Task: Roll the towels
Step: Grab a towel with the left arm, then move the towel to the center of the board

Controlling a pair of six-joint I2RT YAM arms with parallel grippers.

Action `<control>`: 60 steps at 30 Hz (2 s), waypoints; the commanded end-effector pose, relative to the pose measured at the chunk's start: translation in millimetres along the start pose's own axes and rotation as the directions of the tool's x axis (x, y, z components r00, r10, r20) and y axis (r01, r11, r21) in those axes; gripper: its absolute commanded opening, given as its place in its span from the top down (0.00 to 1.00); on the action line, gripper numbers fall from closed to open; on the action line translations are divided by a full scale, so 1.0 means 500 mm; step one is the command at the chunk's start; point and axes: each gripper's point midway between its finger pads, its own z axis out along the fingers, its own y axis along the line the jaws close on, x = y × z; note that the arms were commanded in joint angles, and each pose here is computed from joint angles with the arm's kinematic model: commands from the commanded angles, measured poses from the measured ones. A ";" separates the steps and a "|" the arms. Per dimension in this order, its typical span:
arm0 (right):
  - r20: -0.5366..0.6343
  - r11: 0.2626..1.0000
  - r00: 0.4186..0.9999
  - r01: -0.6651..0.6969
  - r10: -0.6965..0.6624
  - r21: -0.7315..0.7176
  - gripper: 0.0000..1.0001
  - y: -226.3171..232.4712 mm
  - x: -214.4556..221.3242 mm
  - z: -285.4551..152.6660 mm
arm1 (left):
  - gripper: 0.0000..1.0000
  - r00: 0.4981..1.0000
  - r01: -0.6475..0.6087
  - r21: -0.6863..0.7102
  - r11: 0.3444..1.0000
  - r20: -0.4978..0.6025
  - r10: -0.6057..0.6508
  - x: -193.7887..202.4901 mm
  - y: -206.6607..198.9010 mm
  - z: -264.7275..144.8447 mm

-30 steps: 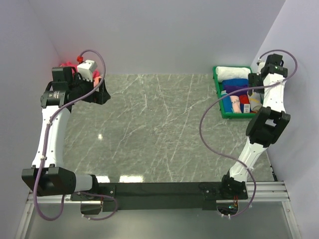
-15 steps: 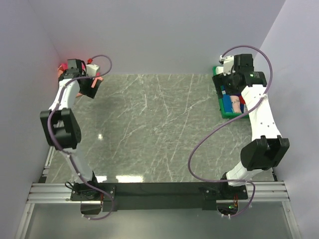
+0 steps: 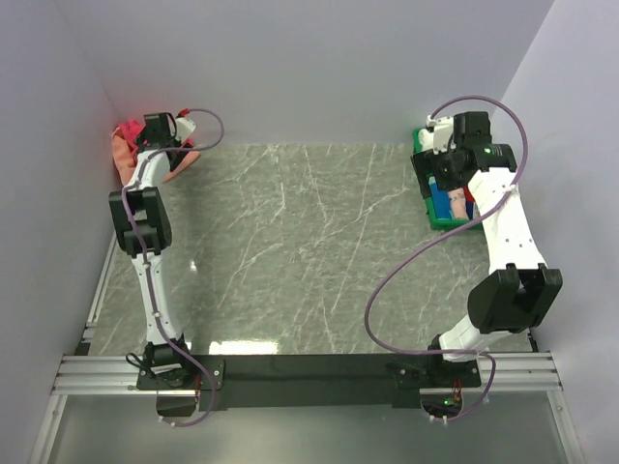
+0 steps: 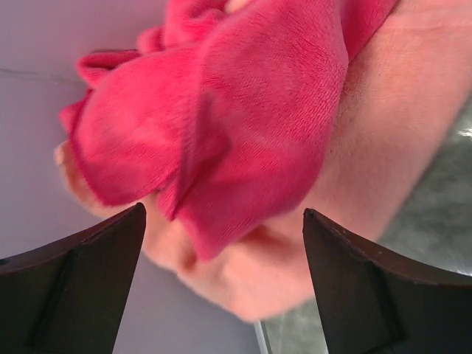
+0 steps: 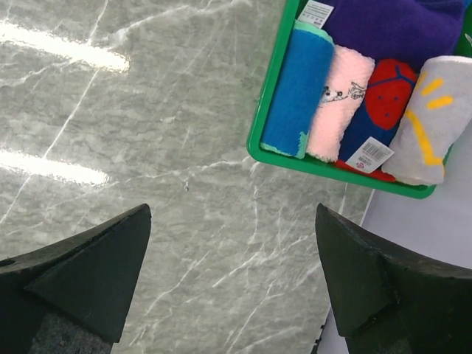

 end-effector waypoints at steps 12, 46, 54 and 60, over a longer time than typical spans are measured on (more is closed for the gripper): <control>-0.023 0.999 1.000 -0.009 0.010 0.032 0.01 -0.001 0.035 -0.037 | 0.67 0.989 -0.037 -0.361 0.932 0.120 0.085 -0.020 0.185 0.075; 0.004 0.915 1.000 0.021 -0.022 -0.404 0.00 0.167 0.084 -0.052 | 0.79 0.760 -0.009 0.871 0.491 0.325 -0.563 -0.260 -0.133 -0.825; -0.024 0.854 0.998 0.036 -0.056 -0.519 0.01 0.248 0.109 -0.042 | 0.36 0.851 0.254 0.865 0.433 0.012 -0.525 -0.074 -0.227 -0.660; -0.066 0.828 0.991 0.061 -0.118 -0.557 0.20 0.306 0.159 -0.032 | 0.40 0.851 0.343 0.836 0.429 -0.084 -0.518 0.026 -0.203 -0.650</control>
